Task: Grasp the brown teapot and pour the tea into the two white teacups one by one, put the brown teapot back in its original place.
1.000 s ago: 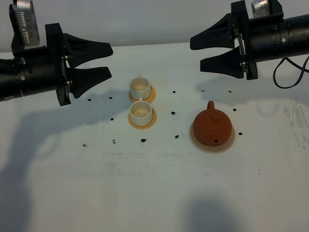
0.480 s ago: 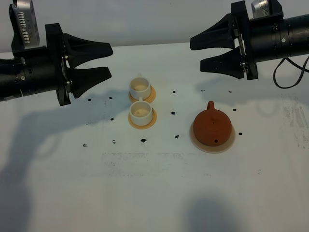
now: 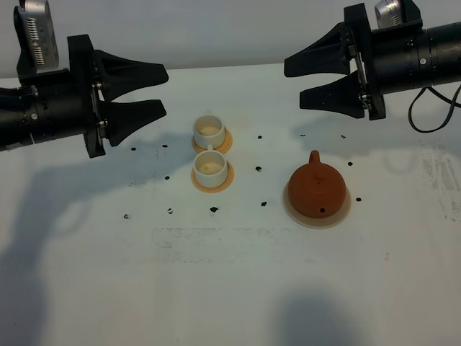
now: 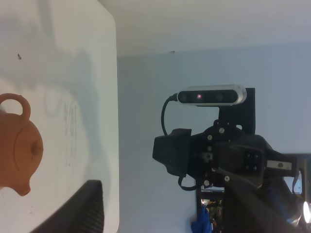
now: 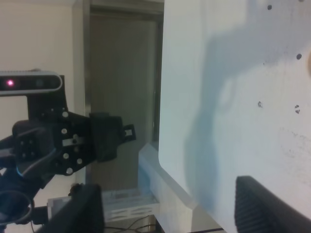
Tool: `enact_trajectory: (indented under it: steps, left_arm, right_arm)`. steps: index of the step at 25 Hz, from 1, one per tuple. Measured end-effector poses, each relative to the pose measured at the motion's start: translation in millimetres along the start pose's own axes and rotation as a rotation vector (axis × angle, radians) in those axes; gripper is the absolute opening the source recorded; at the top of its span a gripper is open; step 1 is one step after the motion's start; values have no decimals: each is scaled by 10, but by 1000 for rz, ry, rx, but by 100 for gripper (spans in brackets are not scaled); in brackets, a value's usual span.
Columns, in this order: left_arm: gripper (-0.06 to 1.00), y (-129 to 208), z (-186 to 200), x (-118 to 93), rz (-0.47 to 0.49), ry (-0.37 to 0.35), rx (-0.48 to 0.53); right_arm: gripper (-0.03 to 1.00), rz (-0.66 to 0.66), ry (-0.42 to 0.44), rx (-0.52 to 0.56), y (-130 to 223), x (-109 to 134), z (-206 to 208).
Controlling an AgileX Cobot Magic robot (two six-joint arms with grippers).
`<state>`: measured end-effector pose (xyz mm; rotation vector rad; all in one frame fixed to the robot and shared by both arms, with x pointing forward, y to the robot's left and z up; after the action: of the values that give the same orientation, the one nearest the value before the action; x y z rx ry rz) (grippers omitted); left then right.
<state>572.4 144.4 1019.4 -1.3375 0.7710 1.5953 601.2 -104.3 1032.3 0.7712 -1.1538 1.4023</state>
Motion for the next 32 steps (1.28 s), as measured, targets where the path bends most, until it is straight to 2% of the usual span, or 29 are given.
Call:
enact_trajectory:
  steps: [24, 27, 32]
  left_arm:
    - [52, 0, 0, 0, -10, 0, 0]
    - [52, 13, 0, -10, -76, 6, 7]
    - [48, 13, 0, -48, -244, 17, 13]
  right_arm:
    - [56, 1, 4, -7, -12, -7, 0]
    - [56, 9, 28, -8, -14, -49, 0]
    - [56, 52, 97, 7, 8, -166, 7]
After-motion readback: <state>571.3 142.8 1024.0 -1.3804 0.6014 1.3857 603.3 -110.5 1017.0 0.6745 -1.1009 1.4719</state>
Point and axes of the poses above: a point on each arm's last joint axis where the gripper is mounted, z pointing back along that axis away from the gripper, x along the wrist's bending axis when the last joint is at zero, y = z × x, the point moved 8 cm from there along -z, pointing out along that axis toward the gripper, and after that the axes turned 5 degrees about z, right-handed, at the moved point
